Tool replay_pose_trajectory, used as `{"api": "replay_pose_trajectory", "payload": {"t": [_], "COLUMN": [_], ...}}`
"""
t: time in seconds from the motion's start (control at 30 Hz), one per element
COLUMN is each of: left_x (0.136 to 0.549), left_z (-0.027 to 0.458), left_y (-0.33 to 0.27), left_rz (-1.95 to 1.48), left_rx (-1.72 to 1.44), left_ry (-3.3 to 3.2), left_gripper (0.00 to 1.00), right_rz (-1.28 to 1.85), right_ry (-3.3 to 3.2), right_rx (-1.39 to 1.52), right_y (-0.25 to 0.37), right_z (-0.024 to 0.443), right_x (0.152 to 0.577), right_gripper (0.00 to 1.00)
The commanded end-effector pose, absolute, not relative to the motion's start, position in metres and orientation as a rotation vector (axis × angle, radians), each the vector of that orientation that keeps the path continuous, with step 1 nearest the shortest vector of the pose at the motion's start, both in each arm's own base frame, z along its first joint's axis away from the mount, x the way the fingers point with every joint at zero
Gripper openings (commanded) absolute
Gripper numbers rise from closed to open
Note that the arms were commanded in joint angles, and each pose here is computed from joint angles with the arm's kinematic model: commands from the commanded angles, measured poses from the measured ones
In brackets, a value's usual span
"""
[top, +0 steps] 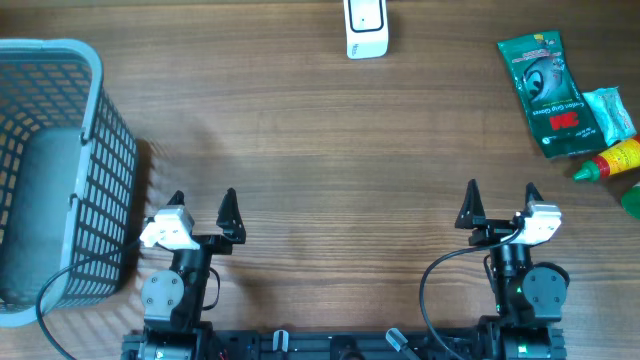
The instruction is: Scan the item barcode
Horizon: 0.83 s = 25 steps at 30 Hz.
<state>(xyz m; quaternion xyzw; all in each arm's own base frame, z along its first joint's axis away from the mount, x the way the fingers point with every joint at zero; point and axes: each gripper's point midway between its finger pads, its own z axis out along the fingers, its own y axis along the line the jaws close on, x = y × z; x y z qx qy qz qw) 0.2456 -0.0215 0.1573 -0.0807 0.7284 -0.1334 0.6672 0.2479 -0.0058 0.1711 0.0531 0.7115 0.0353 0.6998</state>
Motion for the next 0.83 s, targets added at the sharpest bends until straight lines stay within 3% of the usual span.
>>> {"api": "replay_pose_trajectory", "payload": {"t": [0.0, 0.8], "left_x": [0.2453, 0.2453], "left_z": [0.1561, 0.1563], "left_y": [-0.0217, -0.0217], "left_rz": [-0.287, -0.287], "left_rx": [-0.160, -0.160], "left_ry": [1.648, 1.647], "left_gripper": [1.00, 1.00], "right_rz": [0.047, 0.047], "right_ry": [1.584, 1.584], "right_rx": [0.118, 0.119], "right_y": [-0.0096, -0.0096], "right_z": [0.1710, 0.1710], "right_x": [0.2483, 0.2483], "right_gripper": [1.00, 1.00]}}
